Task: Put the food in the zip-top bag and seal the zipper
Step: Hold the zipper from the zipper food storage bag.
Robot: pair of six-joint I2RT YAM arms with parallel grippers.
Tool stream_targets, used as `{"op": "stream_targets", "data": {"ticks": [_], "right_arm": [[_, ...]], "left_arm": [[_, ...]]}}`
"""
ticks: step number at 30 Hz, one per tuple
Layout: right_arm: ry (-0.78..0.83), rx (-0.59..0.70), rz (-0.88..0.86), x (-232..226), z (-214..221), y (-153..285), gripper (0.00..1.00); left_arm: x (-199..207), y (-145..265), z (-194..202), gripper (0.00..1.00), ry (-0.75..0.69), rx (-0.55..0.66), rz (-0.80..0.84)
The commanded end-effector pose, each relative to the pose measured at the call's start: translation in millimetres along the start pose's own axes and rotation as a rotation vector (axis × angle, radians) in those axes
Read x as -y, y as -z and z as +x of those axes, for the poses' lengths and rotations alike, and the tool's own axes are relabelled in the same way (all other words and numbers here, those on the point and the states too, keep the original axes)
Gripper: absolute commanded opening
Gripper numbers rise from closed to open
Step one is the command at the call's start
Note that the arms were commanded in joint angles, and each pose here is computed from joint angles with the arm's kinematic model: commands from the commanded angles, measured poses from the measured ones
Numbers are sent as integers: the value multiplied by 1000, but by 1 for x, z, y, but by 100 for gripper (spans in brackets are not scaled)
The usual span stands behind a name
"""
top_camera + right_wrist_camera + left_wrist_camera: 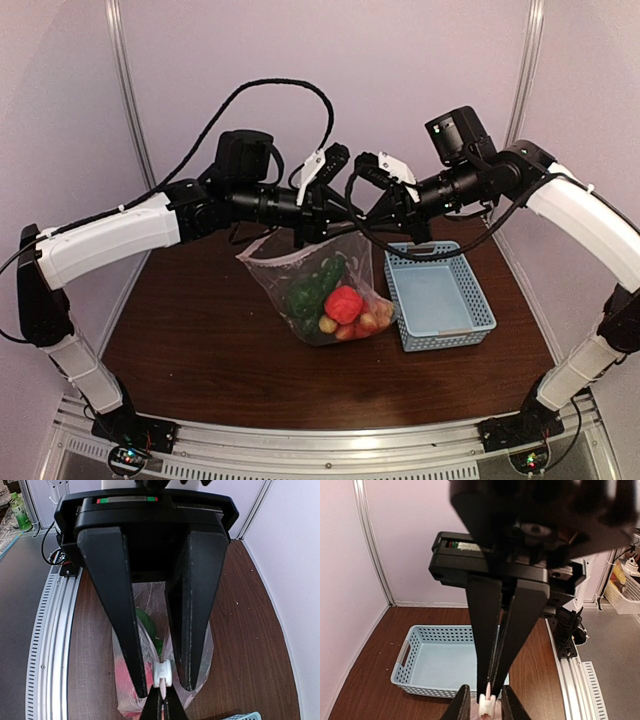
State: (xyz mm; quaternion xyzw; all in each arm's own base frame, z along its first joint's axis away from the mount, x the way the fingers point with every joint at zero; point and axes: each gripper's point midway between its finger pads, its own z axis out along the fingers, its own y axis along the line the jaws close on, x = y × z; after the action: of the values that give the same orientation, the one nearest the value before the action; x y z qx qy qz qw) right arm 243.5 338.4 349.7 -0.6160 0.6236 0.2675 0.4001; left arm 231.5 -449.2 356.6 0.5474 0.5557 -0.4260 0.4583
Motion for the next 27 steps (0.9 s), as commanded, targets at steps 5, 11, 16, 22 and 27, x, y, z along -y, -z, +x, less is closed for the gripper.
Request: {"op": "stream_targets", "data": {"ticks": [5,11,16,22,27], "right_arm": [[29,71,15,-3,-18,12,0],[29,63,22,-2,-15,11,0],[28,62,32,-1,-13,12,0],[32,88,88,10,-16,25,0],[22,93,116,22,-10,37,0]], "left_arm": [[2,4,-5,23,0,9,-3],[1,8,-5,22,0,9,-22],[1,8,-3,9,7,0,-21],[0,13,4,8,17,-22,-39],[-4,23,11,8,35,-48,-73]]}}
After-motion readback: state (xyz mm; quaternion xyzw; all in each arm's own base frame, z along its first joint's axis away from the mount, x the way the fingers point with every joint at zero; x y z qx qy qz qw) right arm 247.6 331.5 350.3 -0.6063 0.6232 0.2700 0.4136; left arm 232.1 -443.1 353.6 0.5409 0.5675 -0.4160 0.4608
